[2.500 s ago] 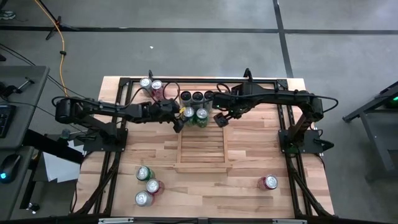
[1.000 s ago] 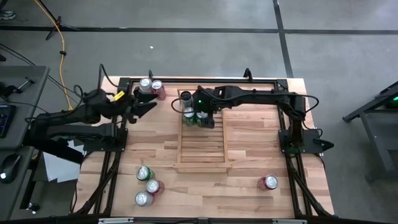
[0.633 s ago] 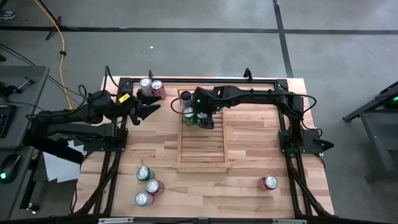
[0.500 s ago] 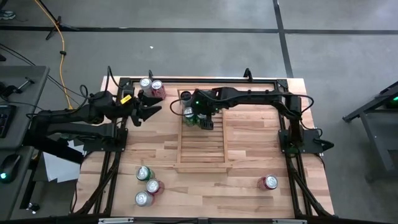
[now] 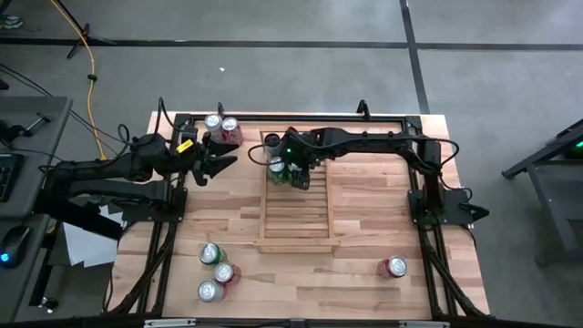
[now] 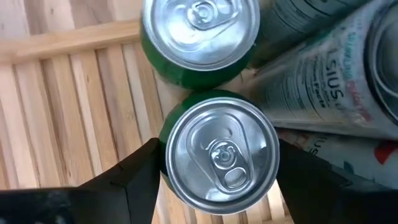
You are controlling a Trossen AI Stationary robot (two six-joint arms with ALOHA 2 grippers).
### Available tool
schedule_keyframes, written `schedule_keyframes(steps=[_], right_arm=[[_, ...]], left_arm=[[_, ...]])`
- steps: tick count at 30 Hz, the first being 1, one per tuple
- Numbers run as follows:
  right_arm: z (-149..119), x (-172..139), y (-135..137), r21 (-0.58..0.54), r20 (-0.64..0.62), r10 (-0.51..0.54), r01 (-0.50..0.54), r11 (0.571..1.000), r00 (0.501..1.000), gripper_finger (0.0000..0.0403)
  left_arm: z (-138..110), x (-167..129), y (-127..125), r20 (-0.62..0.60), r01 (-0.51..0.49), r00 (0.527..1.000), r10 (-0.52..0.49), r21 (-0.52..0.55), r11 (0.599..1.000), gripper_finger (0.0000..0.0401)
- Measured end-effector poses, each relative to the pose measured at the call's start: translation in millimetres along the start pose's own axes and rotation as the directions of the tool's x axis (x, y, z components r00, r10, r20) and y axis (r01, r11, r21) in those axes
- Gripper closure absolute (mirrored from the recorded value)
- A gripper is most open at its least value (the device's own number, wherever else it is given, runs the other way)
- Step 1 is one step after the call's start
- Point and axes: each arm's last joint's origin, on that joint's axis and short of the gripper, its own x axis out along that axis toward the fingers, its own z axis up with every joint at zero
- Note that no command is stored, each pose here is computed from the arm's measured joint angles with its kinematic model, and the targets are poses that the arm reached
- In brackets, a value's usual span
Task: Place canned beverage on shelf
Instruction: Adjust the green can on the shelf
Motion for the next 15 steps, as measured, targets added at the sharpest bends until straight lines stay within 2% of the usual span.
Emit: schedule_keyframes(steps=[4, 7, 11, 15], right_arm=[[-2.9, -2.9, 3.5, 0.111, -0.027, -0.021, 0.024, 0.994, 0.999, 0.0148], [-5.7, -6.9, 8.2, 0.227, -0.050, -0.045, 0.056, 0.972, 0.998, 0.0148], [-6.4, -8.7, 18.4, 0.367, -0.052, -0.070, 0.085, 0.926, 0.996, 0.0148], [-6.8, -9.6, 25.9, 0.498, -0.050, -0.109, 0.119, 0.859, 0.993, 0.0148]], left_arm=[[0.0, 0.0, 0.0, 0.000, 0.000, 1.000, 0.000, 0.003, 1.000, 0.0119], [0.1, -0.1, 0.0, 0.000, 0.000, 1.000, 0.000, 0.003, 1.000, 0.0119], [0.1, -0.1, 0.0, 0.000, 0.000, 1.000, 0.000, 0.004, 1.000, 0.0119], [0.1, -0.1, 0.0, 0.001, 0.000, 1.000, 0.000, 0.004, 1.000, 0.0119]])
